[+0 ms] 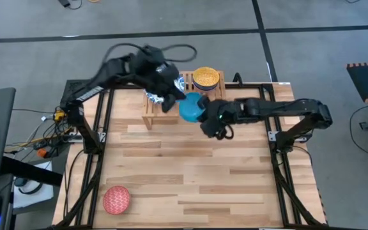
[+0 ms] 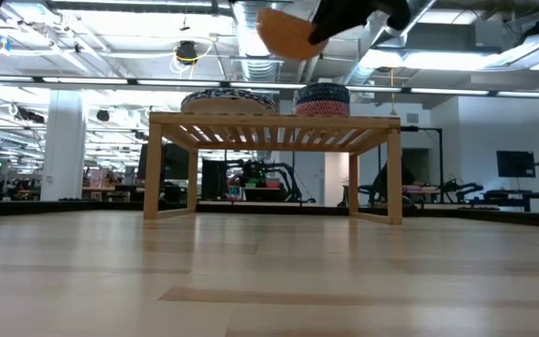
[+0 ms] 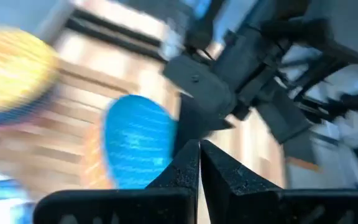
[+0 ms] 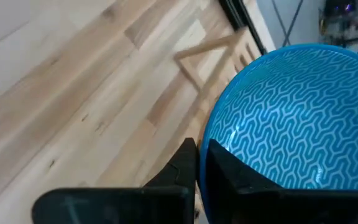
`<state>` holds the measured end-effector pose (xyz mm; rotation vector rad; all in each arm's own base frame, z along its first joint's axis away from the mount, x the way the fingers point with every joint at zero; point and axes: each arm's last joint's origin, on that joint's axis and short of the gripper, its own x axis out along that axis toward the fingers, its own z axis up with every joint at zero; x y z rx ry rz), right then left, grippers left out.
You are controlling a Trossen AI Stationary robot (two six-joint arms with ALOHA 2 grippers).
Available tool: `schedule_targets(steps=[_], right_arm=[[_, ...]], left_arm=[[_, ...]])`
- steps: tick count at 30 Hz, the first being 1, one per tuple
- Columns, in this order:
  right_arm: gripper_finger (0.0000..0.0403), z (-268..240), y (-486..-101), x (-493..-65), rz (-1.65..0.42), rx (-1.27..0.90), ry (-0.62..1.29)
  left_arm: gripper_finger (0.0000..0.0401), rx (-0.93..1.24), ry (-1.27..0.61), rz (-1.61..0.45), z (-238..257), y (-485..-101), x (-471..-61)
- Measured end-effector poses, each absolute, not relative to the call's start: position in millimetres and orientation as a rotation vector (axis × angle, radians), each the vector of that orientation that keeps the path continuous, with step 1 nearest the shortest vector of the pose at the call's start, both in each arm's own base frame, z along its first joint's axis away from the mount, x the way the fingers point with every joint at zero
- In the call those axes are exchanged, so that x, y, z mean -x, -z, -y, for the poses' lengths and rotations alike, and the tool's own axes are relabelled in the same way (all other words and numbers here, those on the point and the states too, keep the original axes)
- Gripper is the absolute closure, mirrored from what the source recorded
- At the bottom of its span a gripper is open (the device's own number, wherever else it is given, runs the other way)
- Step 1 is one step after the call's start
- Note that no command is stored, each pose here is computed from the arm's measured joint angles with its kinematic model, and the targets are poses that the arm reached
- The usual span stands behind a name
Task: Place and stack bowls onto a shelf
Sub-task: Stack the orange blue patterned bowl on top of the blue yellow patterned bowl on the shelf
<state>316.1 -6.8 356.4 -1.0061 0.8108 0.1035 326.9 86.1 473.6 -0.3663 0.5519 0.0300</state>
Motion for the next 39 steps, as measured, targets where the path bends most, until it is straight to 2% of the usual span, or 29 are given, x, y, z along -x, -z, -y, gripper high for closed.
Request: schedule_targets(steps=[6, 10, 16, 22, 31, 39], right_arm=[[0.0364, 35, -372, -296, -0.799, 0.899, -0.045], [0.0364, 58, -388, -288, -0.810, 0.853, -0.002], [0.0364, 103, -413, -288, -0.824, 0.692, 0.067], [0.0364, 134, -417, -295, -0.840, 0.507, 0.086], [0.0364, 172, -389, -303, -1.013, 0.359, 0.124], [0.0364, 190, -371, -308, -1.051, 0.250, 0.120]], left_arm=[[0.0401, 0.201, -0.302, -0.463, -84, -512, -284], [0.0401, 0.162, -0.425, -0.448, -81, -517, -261], [0.0401, 0.154, -0.498, -0.508, -70, -481, -256], [0.0401, 0.227, -0.493, -0.423, -57, -443, -244], [0.0401, 0.319, -0.517, -0.380, -40, -409, -213], [0.0401, 0.349, -0.490, -0.405, -29, -396, -207]])
